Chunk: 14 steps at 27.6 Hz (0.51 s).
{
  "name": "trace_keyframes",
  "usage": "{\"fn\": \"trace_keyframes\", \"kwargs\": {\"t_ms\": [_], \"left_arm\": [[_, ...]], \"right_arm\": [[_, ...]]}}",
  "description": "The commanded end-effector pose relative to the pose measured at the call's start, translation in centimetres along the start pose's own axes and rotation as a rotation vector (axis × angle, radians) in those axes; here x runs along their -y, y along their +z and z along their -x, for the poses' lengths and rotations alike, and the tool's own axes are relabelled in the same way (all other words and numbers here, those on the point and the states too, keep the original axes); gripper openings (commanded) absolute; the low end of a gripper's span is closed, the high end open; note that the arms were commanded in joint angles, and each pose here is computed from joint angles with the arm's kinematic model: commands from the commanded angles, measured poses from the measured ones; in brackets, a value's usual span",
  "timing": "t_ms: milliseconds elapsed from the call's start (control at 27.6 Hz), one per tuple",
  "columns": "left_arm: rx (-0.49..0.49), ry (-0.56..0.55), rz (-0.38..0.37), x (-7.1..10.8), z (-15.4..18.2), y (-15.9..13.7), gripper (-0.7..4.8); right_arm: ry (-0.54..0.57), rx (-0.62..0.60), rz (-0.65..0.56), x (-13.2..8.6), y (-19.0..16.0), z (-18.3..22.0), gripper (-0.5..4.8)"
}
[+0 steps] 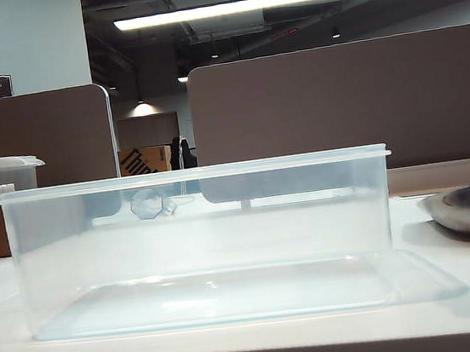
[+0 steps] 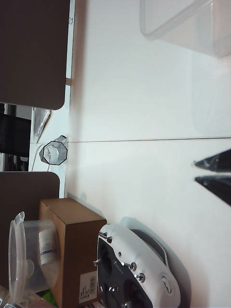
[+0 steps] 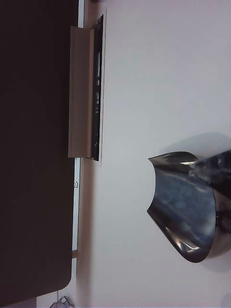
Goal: Pick up the metal ice scoop from the table and place it inside the transparent plastic box.
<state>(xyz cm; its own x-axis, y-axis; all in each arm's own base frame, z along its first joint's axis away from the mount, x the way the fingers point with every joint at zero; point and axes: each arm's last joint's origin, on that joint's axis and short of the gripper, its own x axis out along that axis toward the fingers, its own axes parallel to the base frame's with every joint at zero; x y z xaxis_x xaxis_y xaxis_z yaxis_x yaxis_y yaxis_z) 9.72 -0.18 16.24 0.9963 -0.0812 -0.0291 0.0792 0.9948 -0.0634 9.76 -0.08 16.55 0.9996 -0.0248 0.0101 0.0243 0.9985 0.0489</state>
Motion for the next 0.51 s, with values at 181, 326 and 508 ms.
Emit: {"fn": "trace_keyframes", "kwargs": {"t_ms": [181,326,508], "left_arm": [[0.012,-0.005,-0.002,0.03,-0.01,0.11,0.21],[0.012,-0.006,-0.002,0.04,-0.01,0.11,0.21],[0.008,-0.048,-0.003,0.47,-0.03,0.07,0.21]], "right_arm": [[0.003,0.007,-0.006,-0.02,-0.01,-0.02,-0.01],[0.003,0.007,-0.006,-0.02,-0.01,-0.02,-0.01],[0.003,0.007,-0.007,-0.02,-0.01,-0.02,-0.01]]}}
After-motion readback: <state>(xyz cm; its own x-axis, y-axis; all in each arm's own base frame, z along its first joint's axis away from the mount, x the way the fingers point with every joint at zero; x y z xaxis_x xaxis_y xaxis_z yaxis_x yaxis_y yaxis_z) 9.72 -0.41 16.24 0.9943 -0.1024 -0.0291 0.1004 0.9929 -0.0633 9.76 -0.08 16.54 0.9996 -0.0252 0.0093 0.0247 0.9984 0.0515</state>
